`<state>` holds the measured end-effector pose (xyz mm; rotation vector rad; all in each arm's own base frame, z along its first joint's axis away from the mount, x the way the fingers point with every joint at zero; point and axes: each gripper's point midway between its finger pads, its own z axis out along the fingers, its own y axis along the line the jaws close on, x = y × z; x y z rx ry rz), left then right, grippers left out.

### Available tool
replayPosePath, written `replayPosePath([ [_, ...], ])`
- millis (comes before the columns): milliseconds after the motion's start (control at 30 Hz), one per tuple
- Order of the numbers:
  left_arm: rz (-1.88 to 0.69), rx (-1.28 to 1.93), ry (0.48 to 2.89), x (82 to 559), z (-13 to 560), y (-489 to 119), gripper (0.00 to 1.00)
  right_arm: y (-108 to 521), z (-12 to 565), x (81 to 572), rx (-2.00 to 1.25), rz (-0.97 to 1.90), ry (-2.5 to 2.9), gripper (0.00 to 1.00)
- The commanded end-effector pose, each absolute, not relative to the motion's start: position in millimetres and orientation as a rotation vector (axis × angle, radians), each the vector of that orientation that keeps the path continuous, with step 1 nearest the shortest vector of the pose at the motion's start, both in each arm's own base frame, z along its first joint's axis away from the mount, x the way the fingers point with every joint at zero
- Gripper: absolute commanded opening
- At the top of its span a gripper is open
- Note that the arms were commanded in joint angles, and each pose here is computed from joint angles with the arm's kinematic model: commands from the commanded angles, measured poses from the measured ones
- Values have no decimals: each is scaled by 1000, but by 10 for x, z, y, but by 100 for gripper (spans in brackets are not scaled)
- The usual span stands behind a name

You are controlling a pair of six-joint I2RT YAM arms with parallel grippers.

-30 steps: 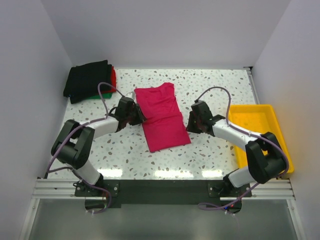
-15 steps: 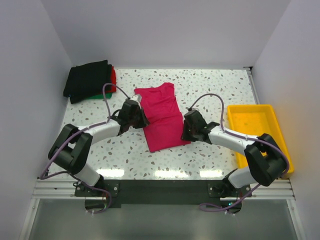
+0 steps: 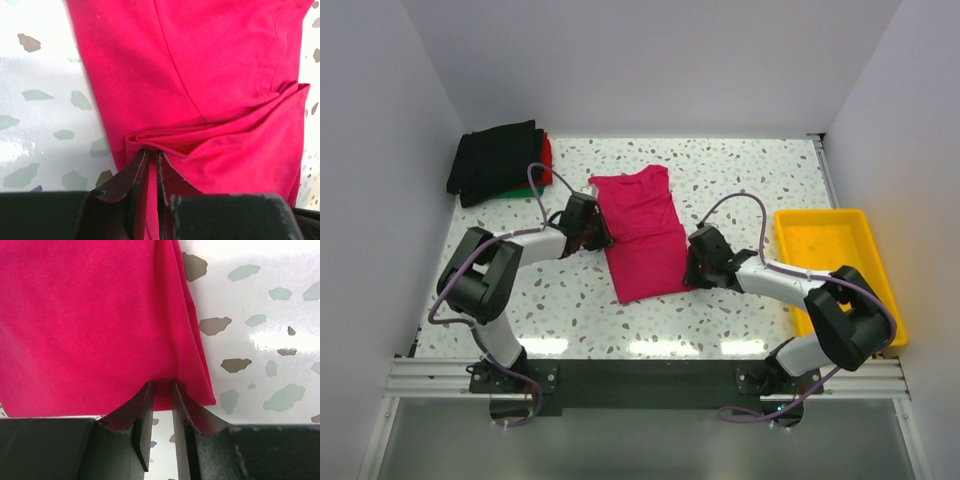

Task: Fold and stack the t-shirts
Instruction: Fold the tshirt

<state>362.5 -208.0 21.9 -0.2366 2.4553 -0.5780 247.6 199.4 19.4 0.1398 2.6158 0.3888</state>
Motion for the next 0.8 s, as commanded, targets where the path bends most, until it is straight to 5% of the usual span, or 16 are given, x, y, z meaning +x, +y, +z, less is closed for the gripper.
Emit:
replayPosePath([
  [0,-593,-268,2377,3880,365,-2088,16,1911,90,2336,133,362,2646,25],
  [767,-517,-309,2458,3671,80,-1826,17,2100,144,1973,104,488,2661,25],
])
